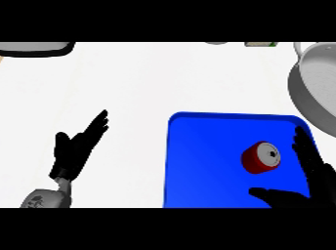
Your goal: Pick the can from the tray and place it in the pot
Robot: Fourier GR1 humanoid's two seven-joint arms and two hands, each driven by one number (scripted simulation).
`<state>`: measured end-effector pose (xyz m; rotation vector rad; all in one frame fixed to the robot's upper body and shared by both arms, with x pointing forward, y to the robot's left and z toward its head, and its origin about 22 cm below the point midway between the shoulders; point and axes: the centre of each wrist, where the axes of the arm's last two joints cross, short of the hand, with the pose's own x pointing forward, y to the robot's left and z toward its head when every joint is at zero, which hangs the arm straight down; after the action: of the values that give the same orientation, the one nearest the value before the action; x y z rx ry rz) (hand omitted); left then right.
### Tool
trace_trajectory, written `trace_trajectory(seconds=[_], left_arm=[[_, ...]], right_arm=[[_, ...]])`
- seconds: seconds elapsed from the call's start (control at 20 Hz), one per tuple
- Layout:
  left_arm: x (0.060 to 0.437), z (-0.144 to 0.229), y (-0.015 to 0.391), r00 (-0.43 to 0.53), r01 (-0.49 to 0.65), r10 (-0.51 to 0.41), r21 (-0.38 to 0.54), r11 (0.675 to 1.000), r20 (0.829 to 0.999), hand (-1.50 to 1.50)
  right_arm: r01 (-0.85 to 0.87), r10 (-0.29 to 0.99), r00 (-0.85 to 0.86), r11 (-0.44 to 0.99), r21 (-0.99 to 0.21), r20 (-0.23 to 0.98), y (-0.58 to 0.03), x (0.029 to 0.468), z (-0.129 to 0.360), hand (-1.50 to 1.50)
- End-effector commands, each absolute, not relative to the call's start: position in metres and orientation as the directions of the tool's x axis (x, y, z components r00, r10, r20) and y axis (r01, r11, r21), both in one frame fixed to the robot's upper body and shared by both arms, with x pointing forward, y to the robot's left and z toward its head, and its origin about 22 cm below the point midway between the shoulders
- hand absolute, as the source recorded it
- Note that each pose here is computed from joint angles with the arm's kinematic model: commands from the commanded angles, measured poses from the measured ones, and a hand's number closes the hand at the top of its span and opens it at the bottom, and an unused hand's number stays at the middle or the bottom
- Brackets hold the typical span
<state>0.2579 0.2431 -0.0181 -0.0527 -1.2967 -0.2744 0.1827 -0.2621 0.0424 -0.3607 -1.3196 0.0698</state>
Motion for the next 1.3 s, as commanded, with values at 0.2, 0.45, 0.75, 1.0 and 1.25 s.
trace_trajectory(seconds=[0.2,0.45,0.75,1.0,1.25], left_arm=[[0.254,-0.006,0.238,0.248,0.23,-0.182,0.125,0.965,0.951,0.0],[0.253,-0.023,0.263,0.263,0.24,-0.175,0.112,0.964,0.949,0.0],[0.252,-0.039,0.247,0.265,0.244,-0.181,0.115,0.963,0.947,0.0],[0.262,-0.032,0.247,0.255,0.231,-0.169,0.11,0.967,0.952,0.0],[0.251,-0.024,0.23,0.275,0.241,-0.178,0.111,0.964,0.945,0.0]], right_arm=[[0.165,0.117,0.253,0.973,-0.162,0.96,-0.245,0.208,-0.003,-1.5],[0.168,0.032,0.242,0.983,-0.074,0.97,-0.264,0.21,-0.02,-1.5],[0.069,0.235,0.205,0.965,-0.254,0.95,-0.239,0.202,-0.049,1.5],[0.114,0.091,0.167,0.987,-0.111,0.982,-0.251,0.208,-0.057,1.5],[0.18,0.088,0.102,0.978,-0.105,0.991,-0.309,0.188,-0.063,1.5]])
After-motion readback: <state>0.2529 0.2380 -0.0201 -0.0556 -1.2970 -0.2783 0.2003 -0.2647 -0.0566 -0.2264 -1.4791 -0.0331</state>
